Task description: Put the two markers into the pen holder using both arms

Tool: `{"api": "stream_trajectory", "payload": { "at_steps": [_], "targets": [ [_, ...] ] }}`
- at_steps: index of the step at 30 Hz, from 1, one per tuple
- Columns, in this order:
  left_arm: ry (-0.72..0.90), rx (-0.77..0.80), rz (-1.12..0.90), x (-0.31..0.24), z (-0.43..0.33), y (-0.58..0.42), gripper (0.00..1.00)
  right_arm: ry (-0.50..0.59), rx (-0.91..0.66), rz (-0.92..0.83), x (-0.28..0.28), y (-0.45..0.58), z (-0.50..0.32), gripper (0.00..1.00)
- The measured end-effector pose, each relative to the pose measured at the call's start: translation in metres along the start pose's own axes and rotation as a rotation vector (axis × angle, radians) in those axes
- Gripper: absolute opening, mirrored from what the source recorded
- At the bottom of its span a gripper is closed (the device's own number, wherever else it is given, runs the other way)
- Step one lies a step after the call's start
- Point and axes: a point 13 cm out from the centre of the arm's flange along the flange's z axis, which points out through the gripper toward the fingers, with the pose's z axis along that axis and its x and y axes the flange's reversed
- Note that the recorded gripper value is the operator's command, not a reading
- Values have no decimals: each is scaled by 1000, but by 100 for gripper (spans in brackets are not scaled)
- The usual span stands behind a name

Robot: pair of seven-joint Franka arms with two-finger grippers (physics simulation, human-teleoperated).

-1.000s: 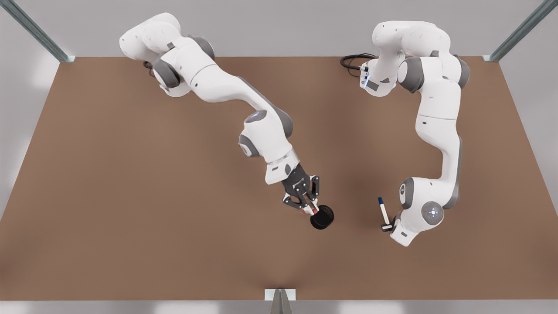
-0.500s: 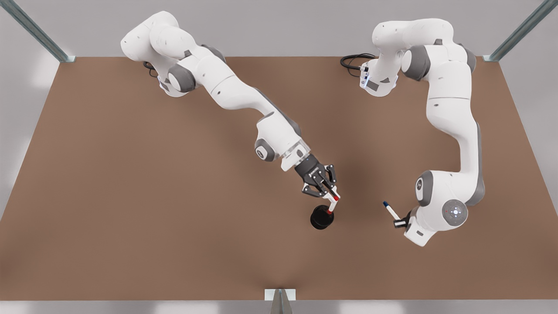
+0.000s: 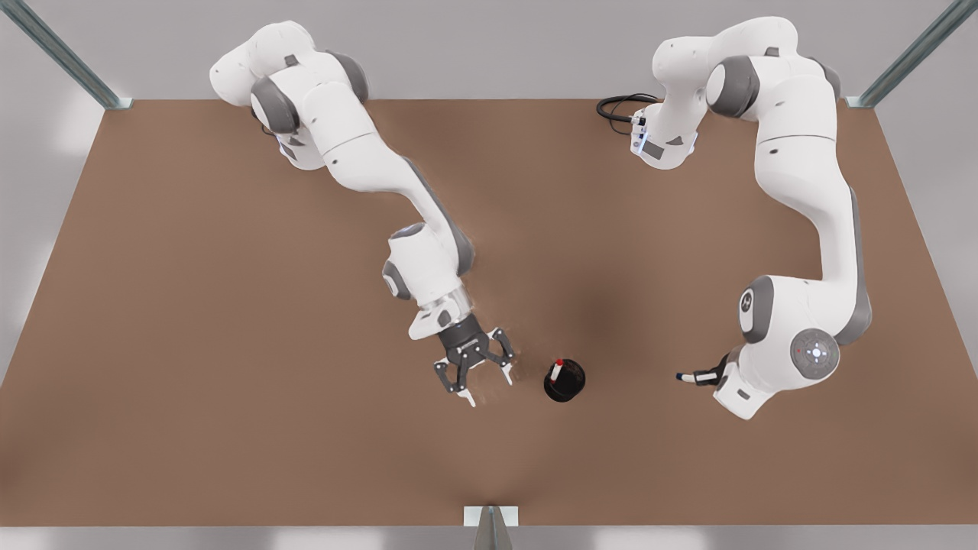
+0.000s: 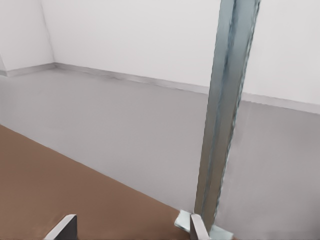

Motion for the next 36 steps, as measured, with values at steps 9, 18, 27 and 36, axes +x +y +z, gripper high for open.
{"api": "stream_trajectory", "payload": {
  "at_steps": [9,18,27,36],
  "targets": [
    [-87,21,134,32,-61,-144,21,644,290,428,25,-338,-204,100],
    [-141,70,105,60,-70,-239,21,970,238,464,84,-329,-275,100],
    [-124,83,2,58,-33,-253,100,1026,217,441,103,-326,-273,100],
    [-124,83,-125,25,-73,-161,100,1016,234,402,91,-333,-283,100]
  ]
}}
